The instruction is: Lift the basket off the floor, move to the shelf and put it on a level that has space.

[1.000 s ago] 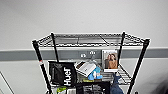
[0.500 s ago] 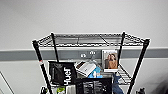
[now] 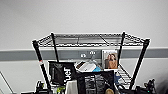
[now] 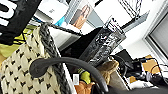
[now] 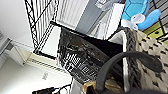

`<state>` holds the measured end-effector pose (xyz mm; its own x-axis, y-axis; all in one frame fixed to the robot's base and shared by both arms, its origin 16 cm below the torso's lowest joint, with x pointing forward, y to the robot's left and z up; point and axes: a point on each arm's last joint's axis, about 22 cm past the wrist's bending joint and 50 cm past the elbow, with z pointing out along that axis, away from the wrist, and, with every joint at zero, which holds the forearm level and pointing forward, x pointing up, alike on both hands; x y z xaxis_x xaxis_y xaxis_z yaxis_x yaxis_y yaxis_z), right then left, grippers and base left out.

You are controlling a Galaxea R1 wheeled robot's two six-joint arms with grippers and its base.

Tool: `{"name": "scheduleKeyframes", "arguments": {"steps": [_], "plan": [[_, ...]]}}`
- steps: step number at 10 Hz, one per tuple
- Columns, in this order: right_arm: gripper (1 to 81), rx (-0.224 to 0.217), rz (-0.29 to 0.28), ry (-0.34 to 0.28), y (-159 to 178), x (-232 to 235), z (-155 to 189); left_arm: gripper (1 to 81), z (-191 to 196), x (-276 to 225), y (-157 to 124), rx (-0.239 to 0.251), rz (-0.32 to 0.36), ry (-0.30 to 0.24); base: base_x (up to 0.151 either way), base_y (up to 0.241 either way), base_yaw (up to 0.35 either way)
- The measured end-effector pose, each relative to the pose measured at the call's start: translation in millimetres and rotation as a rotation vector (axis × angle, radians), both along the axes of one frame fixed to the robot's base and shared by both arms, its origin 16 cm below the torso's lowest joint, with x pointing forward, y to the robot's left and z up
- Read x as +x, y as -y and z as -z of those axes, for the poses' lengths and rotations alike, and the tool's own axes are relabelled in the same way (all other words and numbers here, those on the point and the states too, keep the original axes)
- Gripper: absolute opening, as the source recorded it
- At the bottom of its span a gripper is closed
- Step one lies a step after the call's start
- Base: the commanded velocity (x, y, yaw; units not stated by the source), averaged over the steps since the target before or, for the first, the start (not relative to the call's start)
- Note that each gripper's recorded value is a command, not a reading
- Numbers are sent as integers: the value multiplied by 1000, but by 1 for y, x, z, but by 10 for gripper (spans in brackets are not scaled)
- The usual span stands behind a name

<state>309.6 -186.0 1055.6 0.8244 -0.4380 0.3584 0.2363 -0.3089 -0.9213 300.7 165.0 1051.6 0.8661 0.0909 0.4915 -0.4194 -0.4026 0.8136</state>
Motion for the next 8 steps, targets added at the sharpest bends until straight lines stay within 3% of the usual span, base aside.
{"name": "scheduleKeyframes", "arguments": {"steps": [8], "plan": [[10, 5, -17, 39, 11, 6, -63, 10, -65, 6, -2, -34, -16, 19, 0, 0, 0]]}}
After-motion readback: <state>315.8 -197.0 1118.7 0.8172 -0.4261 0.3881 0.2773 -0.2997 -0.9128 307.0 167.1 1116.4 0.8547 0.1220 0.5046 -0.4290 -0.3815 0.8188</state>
